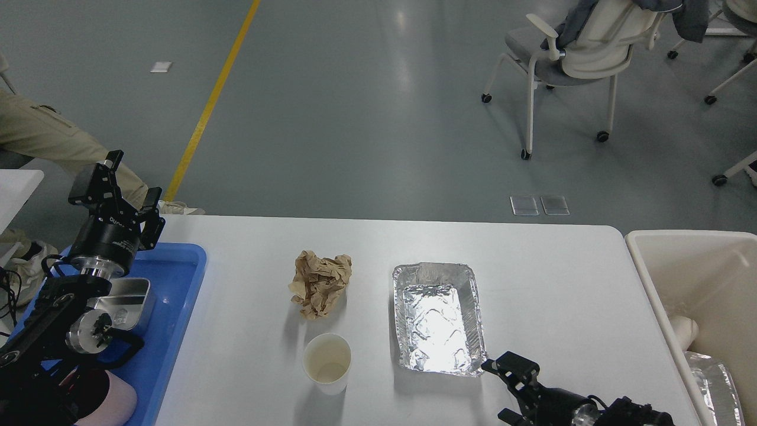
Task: Tidy desktop
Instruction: 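Reach the right gripper to the near edge of the foil tray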
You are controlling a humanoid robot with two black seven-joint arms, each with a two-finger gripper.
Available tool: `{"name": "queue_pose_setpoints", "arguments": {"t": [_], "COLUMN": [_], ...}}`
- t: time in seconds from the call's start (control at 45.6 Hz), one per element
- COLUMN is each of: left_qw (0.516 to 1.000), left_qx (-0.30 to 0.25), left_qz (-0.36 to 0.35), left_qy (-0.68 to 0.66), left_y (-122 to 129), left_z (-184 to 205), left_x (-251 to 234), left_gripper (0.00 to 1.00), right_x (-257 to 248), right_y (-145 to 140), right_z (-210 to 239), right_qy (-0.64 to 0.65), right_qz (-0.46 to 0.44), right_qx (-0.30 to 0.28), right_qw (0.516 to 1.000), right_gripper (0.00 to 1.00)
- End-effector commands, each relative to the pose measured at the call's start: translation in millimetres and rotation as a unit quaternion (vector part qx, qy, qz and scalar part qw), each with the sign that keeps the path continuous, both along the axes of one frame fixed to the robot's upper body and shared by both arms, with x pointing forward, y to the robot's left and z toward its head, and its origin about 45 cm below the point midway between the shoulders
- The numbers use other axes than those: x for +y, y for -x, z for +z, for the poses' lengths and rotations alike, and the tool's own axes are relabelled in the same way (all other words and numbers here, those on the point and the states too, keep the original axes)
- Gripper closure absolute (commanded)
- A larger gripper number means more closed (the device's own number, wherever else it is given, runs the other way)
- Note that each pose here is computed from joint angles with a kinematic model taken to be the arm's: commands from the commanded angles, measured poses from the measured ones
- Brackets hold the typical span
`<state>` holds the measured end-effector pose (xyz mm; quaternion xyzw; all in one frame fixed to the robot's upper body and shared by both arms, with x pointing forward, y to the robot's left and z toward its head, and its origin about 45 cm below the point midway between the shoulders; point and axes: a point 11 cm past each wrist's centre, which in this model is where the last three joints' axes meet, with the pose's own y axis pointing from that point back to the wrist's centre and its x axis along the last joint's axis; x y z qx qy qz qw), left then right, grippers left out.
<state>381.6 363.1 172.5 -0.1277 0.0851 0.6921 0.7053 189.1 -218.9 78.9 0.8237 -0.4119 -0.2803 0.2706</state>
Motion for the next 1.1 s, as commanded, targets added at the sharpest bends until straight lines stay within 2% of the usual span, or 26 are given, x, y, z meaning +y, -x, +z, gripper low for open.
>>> {"name": "queue_pose_setpoints", "arguments": {"t": [0.0, 0.285, 1.075], "left_qw": [1.000, 1.000, 1.000], "left_qx": [0.000, 0.003, 0.006], "left_qz": [0.001, 0.002, 0.003], "left_qy": [-0.002, -0.002, -0.005], "left_y": [0.0, 1.9, 5.6], "left_z": [0.9, -1.5, -4.4], "left_x": [1.9, 2.5, 5.5], "left_gripper": [0.03, 0.03, 0.03], "right_x": [13.6, 21.1, 35.2], "right_y": [-5.9, -29.7, -41.6], "right_z": [5.1, 16.9, -25.5], "right_qy": [-0.016, -0.016, -0.006], "right_qz": [0.003, 0.013, -0.015], "right_qx": [-0.009, -0.040, -0.020], "right_qw": [1.000, 0.999, 1.000], "right_gripper": [0.00, 0.00, 0.00]}}
